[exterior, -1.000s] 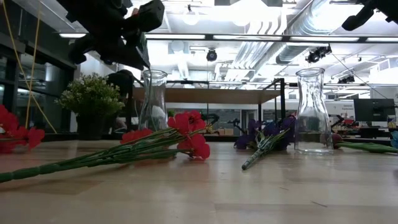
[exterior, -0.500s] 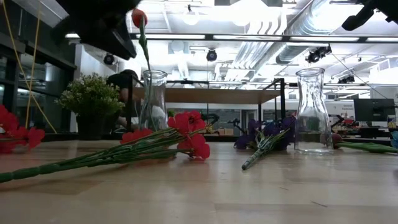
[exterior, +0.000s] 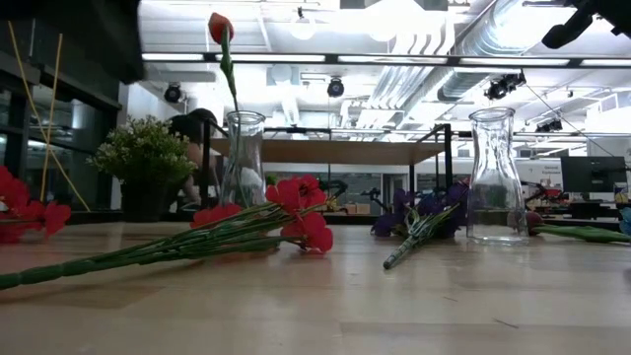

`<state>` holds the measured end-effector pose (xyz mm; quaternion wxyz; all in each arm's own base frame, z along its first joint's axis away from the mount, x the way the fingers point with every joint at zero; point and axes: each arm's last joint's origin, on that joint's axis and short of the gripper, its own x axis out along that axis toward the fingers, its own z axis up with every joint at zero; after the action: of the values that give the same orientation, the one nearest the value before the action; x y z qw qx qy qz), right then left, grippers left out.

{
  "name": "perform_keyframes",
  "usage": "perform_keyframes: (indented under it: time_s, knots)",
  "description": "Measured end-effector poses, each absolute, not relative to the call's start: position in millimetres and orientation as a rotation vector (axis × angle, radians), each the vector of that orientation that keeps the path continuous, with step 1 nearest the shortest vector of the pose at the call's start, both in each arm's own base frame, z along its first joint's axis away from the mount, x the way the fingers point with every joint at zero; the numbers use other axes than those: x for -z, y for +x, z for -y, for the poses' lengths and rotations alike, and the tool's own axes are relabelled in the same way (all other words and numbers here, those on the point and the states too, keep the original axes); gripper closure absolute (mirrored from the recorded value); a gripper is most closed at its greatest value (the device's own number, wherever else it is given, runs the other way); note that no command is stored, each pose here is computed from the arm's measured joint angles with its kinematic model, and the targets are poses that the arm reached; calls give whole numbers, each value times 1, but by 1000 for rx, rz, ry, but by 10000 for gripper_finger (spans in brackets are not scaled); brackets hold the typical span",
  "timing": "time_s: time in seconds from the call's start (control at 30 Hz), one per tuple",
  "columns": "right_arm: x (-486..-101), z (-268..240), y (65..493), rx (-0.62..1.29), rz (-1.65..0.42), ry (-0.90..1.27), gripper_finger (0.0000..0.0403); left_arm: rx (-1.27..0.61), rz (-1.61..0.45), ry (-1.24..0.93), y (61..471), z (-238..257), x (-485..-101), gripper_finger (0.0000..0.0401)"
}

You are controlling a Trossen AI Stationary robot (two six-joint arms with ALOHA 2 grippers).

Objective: Pick and place flowers into a vace then onto a shelf
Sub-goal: Put the left orange flowers into the left transparent vase

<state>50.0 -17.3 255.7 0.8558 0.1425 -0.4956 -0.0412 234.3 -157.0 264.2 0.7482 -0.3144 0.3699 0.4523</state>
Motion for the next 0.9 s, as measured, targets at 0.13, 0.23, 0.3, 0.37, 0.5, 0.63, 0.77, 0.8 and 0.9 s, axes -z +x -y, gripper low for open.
perform_keyframes:
  time_s: [0.13, 0.23, 0.3, 0.37, 0.5, 0.63, 0.77, 0.8, 0.9]
  knots:
    - [-256, 17, 50, 84, 1041, 298, 391, -1034, -917, -839, 229, 164, -263, 302]
    - [-256, 17, 50, 83, 1040, 297, 391, -1074, -975, -942, 225, 169, -262, 302]
    - [-256, 17, 50, 80, 1040, 297, 391, -1098, -1001, -999, 221, 174, -261, 302]
    - [-256, 17, 50, 81, 1039, 296, 391, -1122, -1014, -1047, 218, 178, -261, 302]
    - [-256, 17, 50, 80, 1039, 296, 391, -1167, -1001, -1128, 211, 187, -261, 302]
    - [-256, 17, 50, 63, 1033, 287, 391, -1186, -1003, -1202, 207, 195, -261, 302]
    - [-256, 16, 50, 58, 1031, 285, 391, -1198, -1005, -1236, 206, 197, -260, 302]
    - [-256, 16, 50, 58, 1031, 285, 391, -1196, -1005, -1238, 206, 197, -260, 302]
    - [-256, 16, 50, 56, 1031, 287, 391, -1201, -1004, -1243, 206, 197, -260, 302]
